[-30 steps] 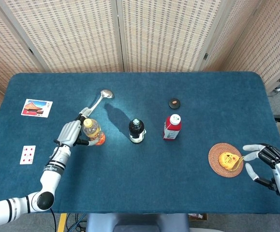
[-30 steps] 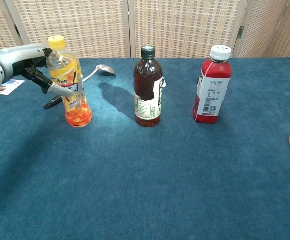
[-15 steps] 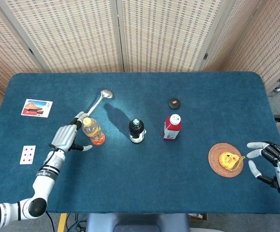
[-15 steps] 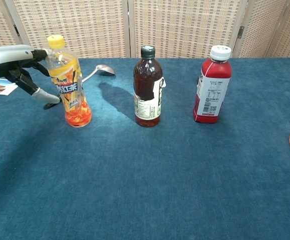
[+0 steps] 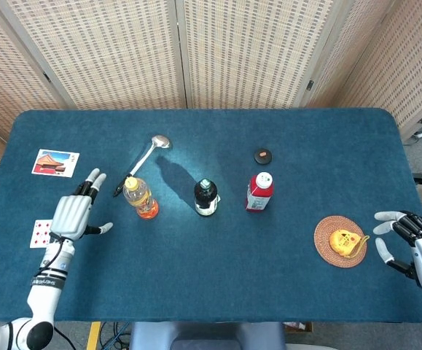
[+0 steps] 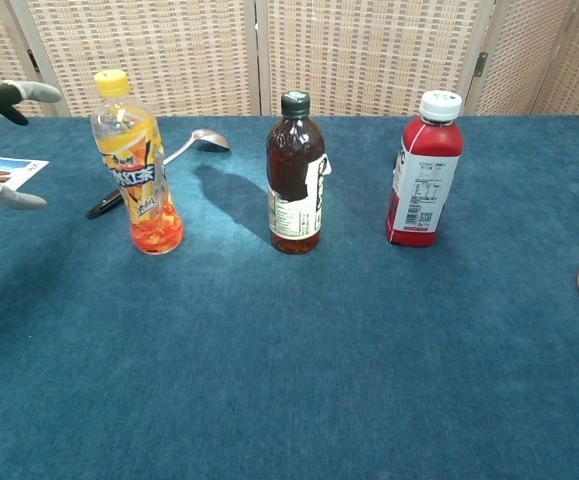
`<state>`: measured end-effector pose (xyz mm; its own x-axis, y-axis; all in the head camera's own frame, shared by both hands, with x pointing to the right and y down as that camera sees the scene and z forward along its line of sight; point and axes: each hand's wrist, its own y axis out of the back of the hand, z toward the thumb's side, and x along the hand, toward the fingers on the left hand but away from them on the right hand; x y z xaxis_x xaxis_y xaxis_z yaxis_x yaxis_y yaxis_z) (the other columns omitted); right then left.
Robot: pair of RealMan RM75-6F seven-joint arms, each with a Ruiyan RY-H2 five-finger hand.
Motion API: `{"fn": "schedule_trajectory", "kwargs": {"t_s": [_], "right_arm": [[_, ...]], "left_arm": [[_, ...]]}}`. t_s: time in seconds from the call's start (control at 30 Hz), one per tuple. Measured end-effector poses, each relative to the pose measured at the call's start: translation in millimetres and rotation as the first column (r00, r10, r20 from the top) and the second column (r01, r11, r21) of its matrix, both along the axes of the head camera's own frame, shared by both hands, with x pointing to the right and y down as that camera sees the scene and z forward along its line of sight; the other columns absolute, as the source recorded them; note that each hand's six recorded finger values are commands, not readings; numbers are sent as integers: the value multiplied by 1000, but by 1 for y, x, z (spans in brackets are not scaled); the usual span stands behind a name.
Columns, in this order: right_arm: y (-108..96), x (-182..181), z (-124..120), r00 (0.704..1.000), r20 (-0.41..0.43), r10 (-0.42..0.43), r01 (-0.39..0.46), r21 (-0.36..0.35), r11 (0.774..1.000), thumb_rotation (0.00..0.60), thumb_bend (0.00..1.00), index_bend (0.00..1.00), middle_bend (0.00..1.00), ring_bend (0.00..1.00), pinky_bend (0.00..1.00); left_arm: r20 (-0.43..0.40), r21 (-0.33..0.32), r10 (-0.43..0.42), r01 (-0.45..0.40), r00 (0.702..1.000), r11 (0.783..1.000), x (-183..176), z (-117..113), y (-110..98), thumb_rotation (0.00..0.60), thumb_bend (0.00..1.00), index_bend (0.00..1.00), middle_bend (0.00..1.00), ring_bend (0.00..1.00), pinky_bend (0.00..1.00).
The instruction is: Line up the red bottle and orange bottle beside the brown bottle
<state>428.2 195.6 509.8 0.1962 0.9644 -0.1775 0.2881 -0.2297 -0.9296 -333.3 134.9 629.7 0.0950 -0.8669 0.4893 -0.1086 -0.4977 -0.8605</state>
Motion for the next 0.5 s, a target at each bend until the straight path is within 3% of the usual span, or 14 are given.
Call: {"fn": "schedule_trajectory", "kwargs": {"t_s": [0.13, 0.3, 0.5], "right_arm": [[-1, 2, 4, 999, -48, 10, -11, -6, 1000, 600, 399, 515, 377, 300, 414], [-2, 9, 10, 991, -132, 36, -41, -38, 998, 600, 399, 515, 379, 299, 414], [-3, 17, 14, 978, -195, 78, -96, -85, 992, 600, 399, 515, 382, 300, 415]], "left_arm": [[46, 59, 30, -32, 998, 998, -15, -10, 14, 600, 34, 81, 21, 133, 407], [117, 110, 53, -66, 992, 992, -40, -29, 43, 600, 34, 207, 206, 214, 407], [219, 76, 50, -69, 974, 995, -72, -42, 86, 600, 33, 227, 289, 250, 407]]}}
